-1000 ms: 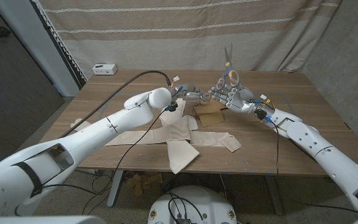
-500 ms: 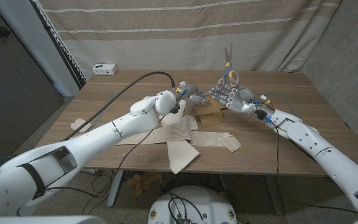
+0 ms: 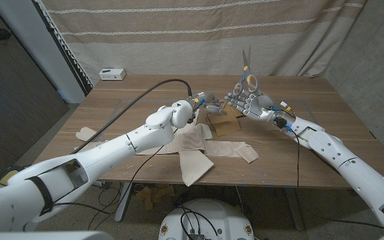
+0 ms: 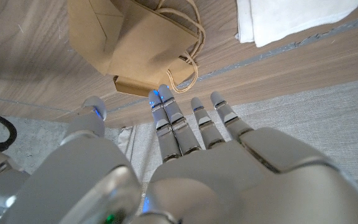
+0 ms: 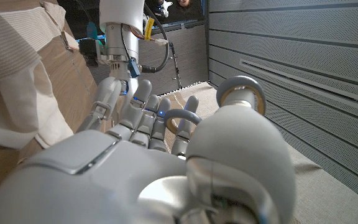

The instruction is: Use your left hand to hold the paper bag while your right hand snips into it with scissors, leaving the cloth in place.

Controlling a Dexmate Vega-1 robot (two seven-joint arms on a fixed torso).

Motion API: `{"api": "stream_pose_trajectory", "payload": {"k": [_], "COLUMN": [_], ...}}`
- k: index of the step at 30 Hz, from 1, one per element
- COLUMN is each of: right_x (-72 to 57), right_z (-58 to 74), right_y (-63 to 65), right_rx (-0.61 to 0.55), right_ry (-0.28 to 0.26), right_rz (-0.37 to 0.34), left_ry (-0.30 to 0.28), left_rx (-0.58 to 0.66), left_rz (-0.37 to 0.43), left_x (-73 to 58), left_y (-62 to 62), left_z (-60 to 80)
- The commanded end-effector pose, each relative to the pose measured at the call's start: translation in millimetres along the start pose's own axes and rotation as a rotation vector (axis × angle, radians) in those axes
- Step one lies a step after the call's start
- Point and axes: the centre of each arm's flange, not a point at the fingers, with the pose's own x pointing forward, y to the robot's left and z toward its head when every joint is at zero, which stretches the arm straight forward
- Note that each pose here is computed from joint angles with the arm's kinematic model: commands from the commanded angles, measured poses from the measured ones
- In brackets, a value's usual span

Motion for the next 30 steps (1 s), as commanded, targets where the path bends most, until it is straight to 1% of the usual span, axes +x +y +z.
{"api": "stream_pose_trajectory", "payload": {"k": [1, 6, 14, 16, 22, 27, 30], "right_x": [-4.5, -4.8, -6.1, -6.8, -7.5, -7.7, -7.5], "right_z": [2.2, 3.8, 4.8, 4.9, 6.5, 7.1, 6.6], "right_y": [0.1, -0.4, -1.1, -1.2, -0.9, -0.9, -1.1], "right_rx": [0.000, 0.002, 0.001, 0.000, -0.003, -0.006, -0.002], "right_ry": [-0.006, -0.009, -0.012, -0.012, -0.017, -0.015, -0.013], "right_rz": [-0.008, -0.006, -0.011, -0.014, -0.014, -0.019, -0.020], "left_ry": [0.016, 0.024, 0.017, 0.006, -0.001, 0.010, 0.035], "left_rx": [0.076, 0.097, 0.099, 0.098, 0.143, 0.177, 0.220], "left_rz": [0.016, 0.011, -0.014, 0.002, -0.004, 0.017, 0.035], "left_x": [4.9, 7.8, 12.7, 12.8, 14.3, 12.6, 11.1], "left_y": [-9.4, -14.3, -21.6, -23.1, -26.9, -29.6, -31.5], "left_z": [7.9, 11.0, 15.8, 17.3, 22.9, 24.7, 25.9]}}
